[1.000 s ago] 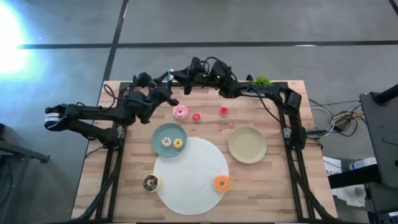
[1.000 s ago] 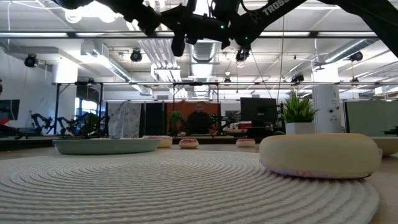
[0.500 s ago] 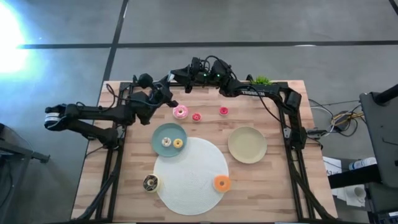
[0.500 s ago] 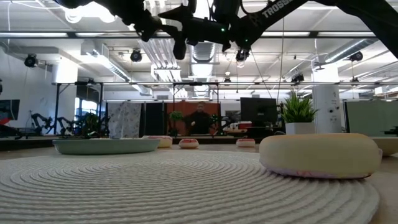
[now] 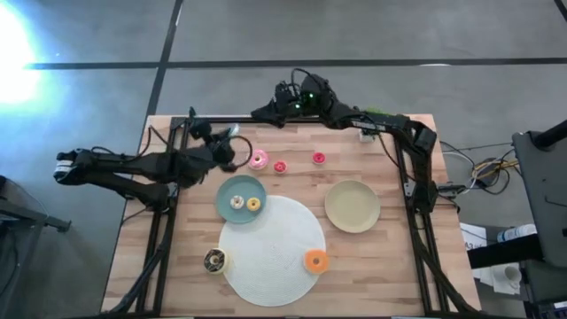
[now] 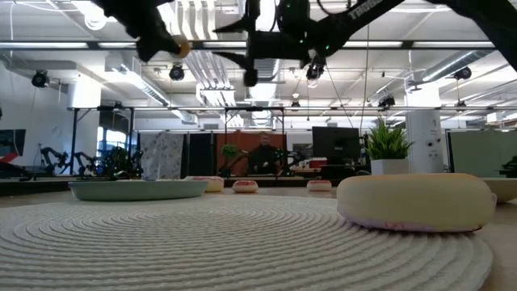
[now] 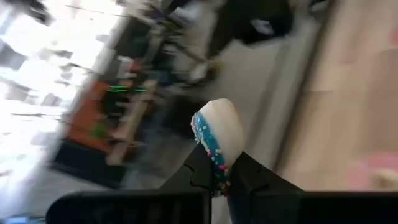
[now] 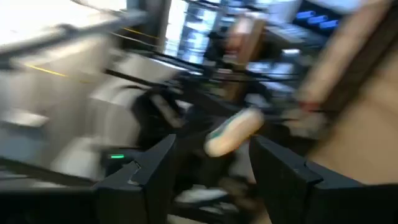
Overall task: Pick & Place donuts
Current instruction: Put the small orange donut on the blue plate
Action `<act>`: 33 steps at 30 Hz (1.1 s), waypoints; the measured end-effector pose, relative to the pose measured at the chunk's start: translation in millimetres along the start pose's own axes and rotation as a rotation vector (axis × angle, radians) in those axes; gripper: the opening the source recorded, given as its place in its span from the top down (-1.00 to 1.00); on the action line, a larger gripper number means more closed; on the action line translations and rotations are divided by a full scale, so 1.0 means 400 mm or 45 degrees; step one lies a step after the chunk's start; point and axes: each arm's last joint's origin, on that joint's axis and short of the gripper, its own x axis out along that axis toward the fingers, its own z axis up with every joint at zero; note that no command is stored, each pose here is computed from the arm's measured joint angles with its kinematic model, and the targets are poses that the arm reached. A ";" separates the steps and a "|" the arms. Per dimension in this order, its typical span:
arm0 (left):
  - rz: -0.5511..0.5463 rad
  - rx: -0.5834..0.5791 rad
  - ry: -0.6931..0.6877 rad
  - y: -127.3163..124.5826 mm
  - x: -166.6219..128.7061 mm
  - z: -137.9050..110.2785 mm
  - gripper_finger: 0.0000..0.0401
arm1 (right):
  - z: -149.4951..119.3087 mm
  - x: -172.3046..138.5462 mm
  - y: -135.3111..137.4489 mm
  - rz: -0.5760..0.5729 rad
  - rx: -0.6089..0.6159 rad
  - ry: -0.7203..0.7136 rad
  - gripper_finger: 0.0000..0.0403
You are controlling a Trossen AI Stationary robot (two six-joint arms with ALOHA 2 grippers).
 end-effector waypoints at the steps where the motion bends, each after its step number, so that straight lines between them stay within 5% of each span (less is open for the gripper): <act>1: -0.062 -0.042 0.002 -0.008 -0.014 -0.010 1.00 | -0.005 -0.011 0.002 -0.089 -0.038 0.010 0.05; 5: -0.265 -0.149 0.017 -0.049 -0.065 -0.036 1.00 | -0.035 -0.065 0.013 -0.497 -0.235 0.019 0.05; 10: -0.426 0.012 0.016 -0.122 -0.102 -0.051 1.00 | -0.061 -0.118 0.036 -0.785 -0.367 0.062 0.05; 20: -0.734 0.138 0.277 -0.251 -0.104 -0.144 1.00 | -0.077 -0.156 0.069 -0.890 -0.423 0.101 0.05; 25: -0.685 0.208 0.304 -0.282 -0.081 -0.145 1.00 | -0.077 -0.160 0.075 -0.905 -0.437 0.081 0.05; 33: -0.710 -0.103 0.561 -0.326 -0.020 -0.160 1.00 | -0.077 -0.159 0.075 -0.905 -0.424 0.078 0.05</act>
